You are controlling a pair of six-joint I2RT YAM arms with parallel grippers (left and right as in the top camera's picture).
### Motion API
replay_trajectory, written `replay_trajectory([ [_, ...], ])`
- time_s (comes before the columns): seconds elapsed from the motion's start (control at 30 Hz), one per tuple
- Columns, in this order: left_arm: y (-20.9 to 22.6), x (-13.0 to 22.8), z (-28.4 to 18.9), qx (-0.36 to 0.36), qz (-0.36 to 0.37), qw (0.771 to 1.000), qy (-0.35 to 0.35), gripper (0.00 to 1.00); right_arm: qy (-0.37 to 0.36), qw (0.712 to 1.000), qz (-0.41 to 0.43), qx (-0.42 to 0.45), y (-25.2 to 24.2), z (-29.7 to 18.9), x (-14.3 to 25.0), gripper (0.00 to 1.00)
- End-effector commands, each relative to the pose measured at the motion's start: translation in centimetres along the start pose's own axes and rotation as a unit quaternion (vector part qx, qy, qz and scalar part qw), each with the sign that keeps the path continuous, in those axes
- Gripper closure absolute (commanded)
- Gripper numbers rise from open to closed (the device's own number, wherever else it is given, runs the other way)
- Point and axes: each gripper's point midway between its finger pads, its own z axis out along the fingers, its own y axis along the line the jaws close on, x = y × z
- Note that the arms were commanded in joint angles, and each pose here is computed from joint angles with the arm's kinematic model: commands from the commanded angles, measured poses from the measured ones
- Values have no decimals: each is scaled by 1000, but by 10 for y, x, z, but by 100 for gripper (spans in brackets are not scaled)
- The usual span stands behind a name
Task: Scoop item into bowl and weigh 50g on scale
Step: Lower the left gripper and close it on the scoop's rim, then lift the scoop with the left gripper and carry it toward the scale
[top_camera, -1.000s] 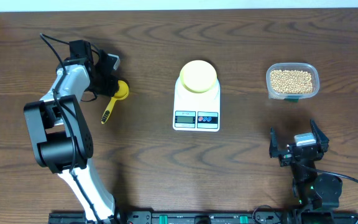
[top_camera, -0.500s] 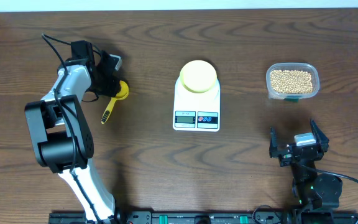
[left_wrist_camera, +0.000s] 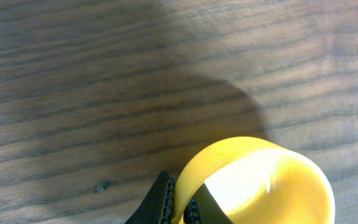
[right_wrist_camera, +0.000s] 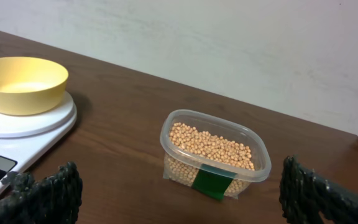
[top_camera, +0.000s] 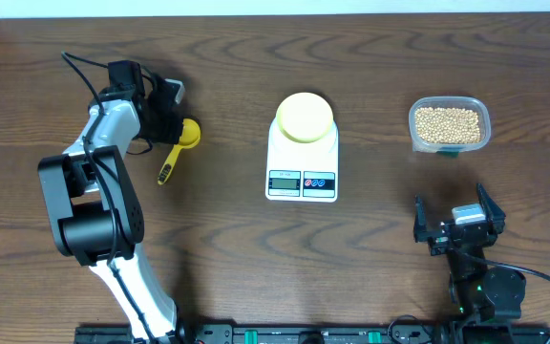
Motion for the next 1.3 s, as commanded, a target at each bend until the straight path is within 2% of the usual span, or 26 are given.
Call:
replay_trajectory([
  [0.0,3,-24,-21,-10,-88,995,-41,92,-2,1000,6,-5,2,0,-1,1],
  [0.2,0,-59,-78,-12,-224,967,-118,92,-2,1000,6,-5,2,0,-1,1],
  [0.3,-2,-71,-103,0,-312,938,-151,92,-2,1000,6,-5,2,0,-1,1],
  [0.37,-4,-76,-117,14,-386,907,-166,92,-2,1000,6,-5,2,0,-1,1],
  [0.5,-9,-78,-132,33,-475,862,-172,92,-2,1000,6,-5,2,0,-1,1],
  [0.63,-16,-79,-132,53,-497,850,-166,92,-2,1000,6,-5,2,0,-1,1],
  [0.93,-42,-84,-127,73,-482,860,-152,92,-2,1000,6,-5,2,0,-1,1],
  [1.13,-58,-95,-135,97,-516,836,-160,92,-2,1000,6,-5,2,0,-1,1],
  [1.27,-71,-105,-150,115,-520,827,-178,93,-2,1000,6,-5,2,0,-1,1],
])
